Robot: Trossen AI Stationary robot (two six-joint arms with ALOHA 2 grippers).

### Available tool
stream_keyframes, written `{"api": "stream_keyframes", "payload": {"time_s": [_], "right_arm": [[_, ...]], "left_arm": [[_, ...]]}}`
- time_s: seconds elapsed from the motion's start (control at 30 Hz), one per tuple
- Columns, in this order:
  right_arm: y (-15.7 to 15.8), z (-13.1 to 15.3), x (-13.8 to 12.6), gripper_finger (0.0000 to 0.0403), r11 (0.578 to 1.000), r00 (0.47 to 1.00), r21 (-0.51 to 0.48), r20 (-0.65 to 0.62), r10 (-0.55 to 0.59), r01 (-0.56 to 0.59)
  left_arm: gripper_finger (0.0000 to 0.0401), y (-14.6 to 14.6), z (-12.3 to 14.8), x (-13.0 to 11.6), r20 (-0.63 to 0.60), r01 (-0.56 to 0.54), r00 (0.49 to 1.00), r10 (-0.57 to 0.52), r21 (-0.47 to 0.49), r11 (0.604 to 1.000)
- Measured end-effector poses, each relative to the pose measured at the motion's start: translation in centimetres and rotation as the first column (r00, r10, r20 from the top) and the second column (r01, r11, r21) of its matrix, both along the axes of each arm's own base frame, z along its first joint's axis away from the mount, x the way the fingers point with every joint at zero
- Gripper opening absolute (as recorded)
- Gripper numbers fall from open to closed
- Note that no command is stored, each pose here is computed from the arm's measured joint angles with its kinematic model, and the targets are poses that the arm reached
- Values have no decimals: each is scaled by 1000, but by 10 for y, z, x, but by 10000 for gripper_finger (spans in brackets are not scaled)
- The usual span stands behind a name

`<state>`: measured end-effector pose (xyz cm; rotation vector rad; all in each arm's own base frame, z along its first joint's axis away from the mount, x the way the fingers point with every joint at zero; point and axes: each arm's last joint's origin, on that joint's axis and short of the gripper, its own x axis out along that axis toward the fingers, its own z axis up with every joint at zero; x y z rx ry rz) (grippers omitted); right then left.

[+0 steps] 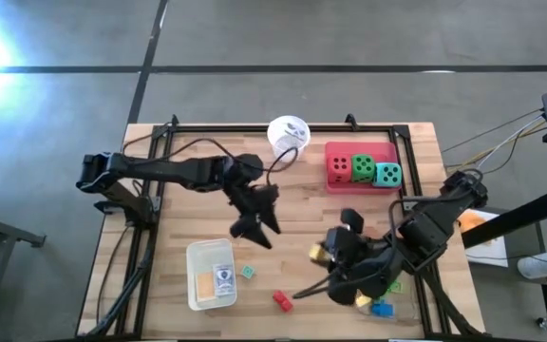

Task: Pick & Place Toys
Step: Put the light yellow game piece into the transparent bin

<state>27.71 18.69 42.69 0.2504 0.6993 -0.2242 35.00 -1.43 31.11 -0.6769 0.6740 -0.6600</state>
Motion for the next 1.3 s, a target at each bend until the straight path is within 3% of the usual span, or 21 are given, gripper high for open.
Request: {"api": "stream_keyframes", "payload": {"time_s": [0.13,0.27,0.43,0.67,0.87,1.07,1.2,1.3], "right_arm": [[8,-5,-8,129,986,990,160,-118,74,-54],[12,-18,-21,129,963,950,270,-304,71,14],[17,-38,-43,129,949,854,280,-520,25,143],[15,-58,-93,129,895,778,267,-616,-126,357],[-4,-76,-136,129,800,774,322,-579,-258,507],[-33,-111,-158,129,691,685,288,-606,-405,663],[-45,-136,-165,129,590,607,273,-622,-495,760],[-48,-154,-166,129,548,581,277,-625,-521,789]], "left_arm": [[393,2,-7,-23,-111,-9,993,30,181,983],[393,5,-7,-38,-176,-53,978,113,318,947],[393,6,2,-47,-149,-71,980,130,345,936],[393,6,8,-50,-111,-75,986,122,356,932],[393,6,8,-50,-109,-75,987,122,358,931],[393,8,6,-50,-113,-124,976,186,415,902],[393,8,5,-51,-130,-130,970,203,427,895],[393,8,5,-51,-143,-133,967,211,420,898]]}}
